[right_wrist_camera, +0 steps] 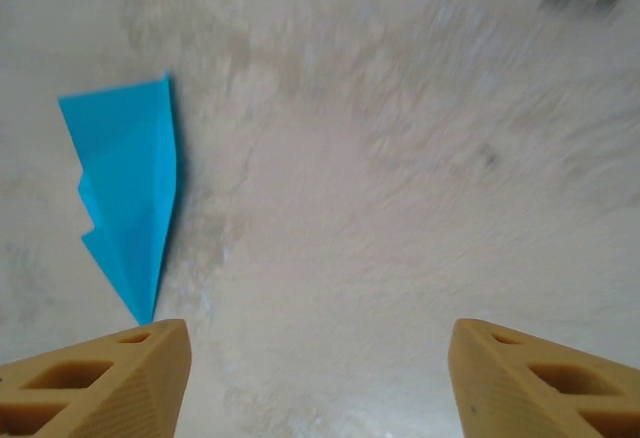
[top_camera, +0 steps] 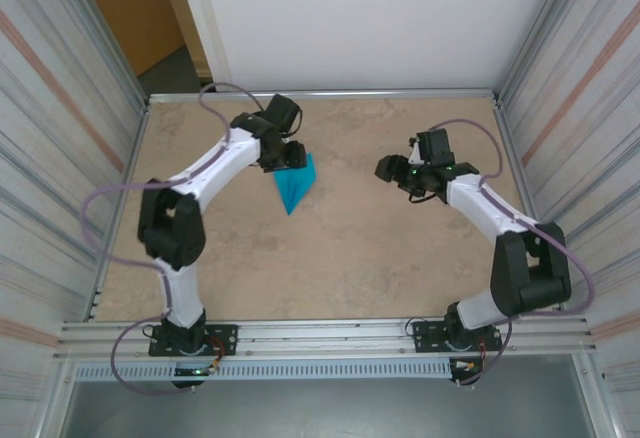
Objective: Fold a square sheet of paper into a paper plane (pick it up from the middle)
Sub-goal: Reset both arms
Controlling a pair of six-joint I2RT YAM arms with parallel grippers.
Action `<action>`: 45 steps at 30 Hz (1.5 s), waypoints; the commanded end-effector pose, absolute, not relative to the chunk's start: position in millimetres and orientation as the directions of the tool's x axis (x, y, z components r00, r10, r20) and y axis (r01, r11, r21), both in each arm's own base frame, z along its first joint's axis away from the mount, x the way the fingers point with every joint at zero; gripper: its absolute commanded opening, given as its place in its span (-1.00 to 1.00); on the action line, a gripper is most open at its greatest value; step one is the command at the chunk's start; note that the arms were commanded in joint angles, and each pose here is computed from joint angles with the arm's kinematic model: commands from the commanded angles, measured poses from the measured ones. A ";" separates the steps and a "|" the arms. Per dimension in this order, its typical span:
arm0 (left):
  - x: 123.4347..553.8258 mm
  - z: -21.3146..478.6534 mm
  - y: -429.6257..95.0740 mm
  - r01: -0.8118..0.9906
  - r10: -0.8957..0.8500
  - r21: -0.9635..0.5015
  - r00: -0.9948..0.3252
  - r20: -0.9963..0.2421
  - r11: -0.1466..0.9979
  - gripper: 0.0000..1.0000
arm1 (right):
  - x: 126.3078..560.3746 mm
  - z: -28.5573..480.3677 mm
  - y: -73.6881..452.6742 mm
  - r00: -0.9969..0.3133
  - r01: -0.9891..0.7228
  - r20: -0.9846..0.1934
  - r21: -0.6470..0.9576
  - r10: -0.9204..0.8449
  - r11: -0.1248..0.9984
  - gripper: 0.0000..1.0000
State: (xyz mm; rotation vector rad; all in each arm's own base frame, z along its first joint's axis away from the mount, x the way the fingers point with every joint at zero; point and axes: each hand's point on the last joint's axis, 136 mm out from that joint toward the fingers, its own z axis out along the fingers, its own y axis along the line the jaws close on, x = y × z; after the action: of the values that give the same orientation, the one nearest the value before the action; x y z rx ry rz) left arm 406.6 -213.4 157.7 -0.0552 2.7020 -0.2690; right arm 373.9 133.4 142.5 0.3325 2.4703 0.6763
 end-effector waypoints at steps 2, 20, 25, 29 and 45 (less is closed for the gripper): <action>400.0 192.7 -169.3 -0.069 -0.165 -0.195 -0.826 -0.539 0.978 0.33 | 375.0 190.7 76.6 -0.686 0.125 -0.652 0.331 0.322 0.935 0.49; 342.0 150.6 31.3 -0.416 -0.308 -0.086 -0.505 -0.806 0.905 0.97 | 352.2 156.8 -81.6 -0.451 0.527 -0.850 -0.006 0.274 0.850 0.96; 345.4 140.0 44.2 -0.384 -0.167 0.044 -0.497 -0.852 0.922 0.97 | 365.7 133.2 -76.2 -0.437 0.448 -0.871 0.006 0.224 0.894 0.96; 354.3 134.1 40.7 -0.335 -0.109 0.063 -0.470 -0.876 0.940 0.97 | 377.7 123.4 -62.4 -0.414 0.350 -0.887 0.051 0.203 0.935 0.97; 384.6 114.2 9.7 -0.021 -0.018 -0.011 -0.358 -0.934 1.000 0.97 | 393.0 87.2 -20.8 -0.391 0.067 -0.909 0.130 0.146 0.989 0.98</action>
State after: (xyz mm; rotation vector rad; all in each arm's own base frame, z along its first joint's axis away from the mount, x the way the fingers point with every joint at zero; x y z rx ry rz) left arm 377.6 21.5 101.4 -0.1341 2.0265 0.0431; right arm 387.7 -29.9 78.7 0.2325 2.0452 0.0488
